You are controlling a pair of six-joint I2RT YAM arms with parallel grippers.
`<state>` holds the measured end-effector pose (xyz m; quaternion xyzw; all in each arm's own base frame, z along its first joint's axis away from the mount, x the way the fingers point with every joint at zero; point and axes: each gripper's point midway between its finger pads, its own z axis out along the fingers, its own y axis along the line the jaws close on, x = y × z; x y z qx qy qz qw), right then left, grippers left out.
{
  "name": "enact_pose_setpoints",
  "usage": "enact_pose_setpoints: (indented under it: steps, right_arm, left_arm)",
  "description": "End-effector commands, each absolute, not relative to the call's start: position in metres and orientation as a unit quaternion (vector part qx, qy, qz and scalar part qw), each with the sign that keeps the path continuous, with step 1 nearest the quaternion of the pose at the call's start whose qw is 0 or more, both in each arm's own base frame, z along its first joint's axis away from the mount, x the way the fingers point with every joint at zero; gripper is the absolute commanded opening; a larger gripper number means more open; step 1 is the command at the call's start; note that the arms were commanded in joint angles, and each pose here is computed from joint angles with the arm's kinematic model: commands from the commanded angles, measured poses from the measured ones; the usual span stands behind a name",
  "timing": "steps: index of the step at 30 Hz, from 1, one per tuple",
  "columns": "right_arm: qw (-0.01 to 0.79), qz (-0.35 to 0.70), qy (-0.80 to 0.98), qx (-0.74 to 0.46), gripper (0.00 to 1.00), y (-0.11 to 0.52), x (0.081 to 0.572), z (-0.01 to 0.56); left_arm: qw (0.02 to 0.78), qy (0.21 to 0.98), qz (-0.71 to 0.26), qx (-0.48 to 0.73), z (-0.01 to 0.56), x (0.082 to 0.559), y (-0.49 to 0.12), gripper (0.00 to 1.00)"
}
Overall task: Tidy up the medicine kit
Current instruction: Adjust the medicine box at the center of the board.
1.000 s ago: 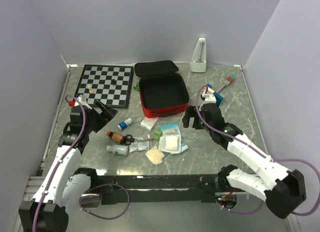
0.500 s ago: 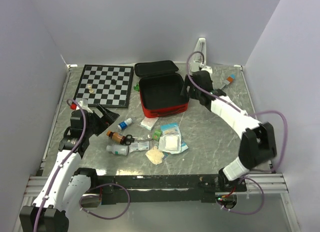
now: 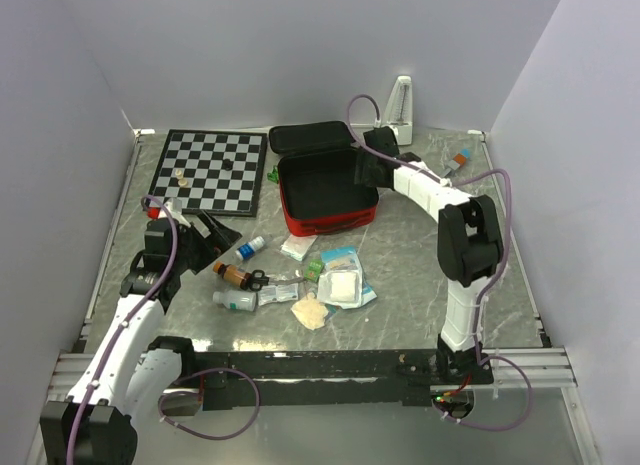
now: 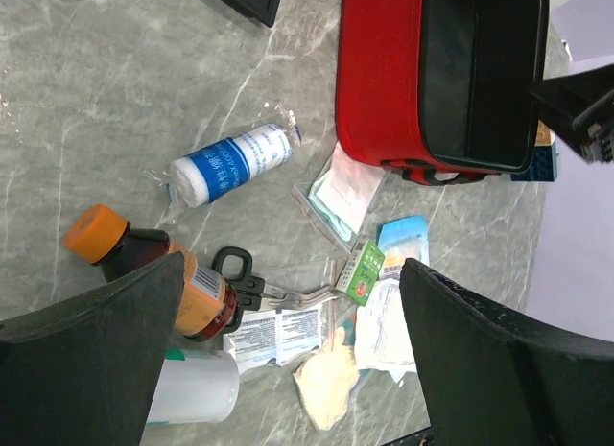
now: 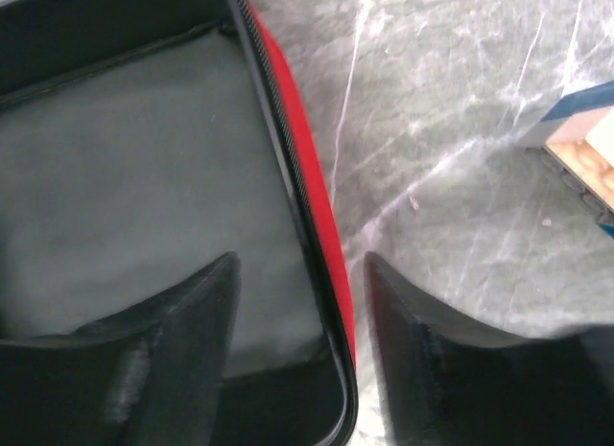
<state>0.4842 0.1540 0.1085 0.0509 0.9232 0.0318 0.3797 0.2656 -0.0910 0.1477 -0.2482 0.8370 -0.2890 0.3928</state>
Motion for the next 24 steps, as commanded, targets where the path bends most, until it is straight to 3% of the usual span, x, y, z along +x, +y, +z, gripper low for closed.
enact_pose_setpoints:
  steps: [1, 7, 14, 18, 24]
  right_arm:
    - [0.365, 0.027, 0.930, 0.044, 0.56, 0.149, 0.496, 0.109]
    - [0.335, 0.028, 0.941, 0.043, 0.40, 0.151, 0.496, 0.089]
    - [0.372, 0.067, 0.923, 0.073, 0.00, 0.145, 0.481, 0.114]
    - [0.434, 0.122, 0.889, 0.083, 0.00, 0.151, 0.472, 0.169]
    - [0.464, 0.089, 0.875, 0.102, 0.00, 0.129, 0.465, 0.198]
  left_arm:
    - [0.403, 0.834, -0.299, -0.228, 0.161, 0.269, -0.095, 0.98]
    - [0.399, 0.838, -0.294, -0.228, 0.157, 0.269, -0.094, 0.98]
    - [0.401, 0.835, -0.298, -0.229, 0.158, 0.268, -0.094, 0.98]
    - [0.404, 0.834, -0.299, -0.228, 0.159, 0.267, -0.094, 0.98]
    - [0.410, 0.830, -0.300, -0.230, 0.162, 0.266, -0.093, 0.98]
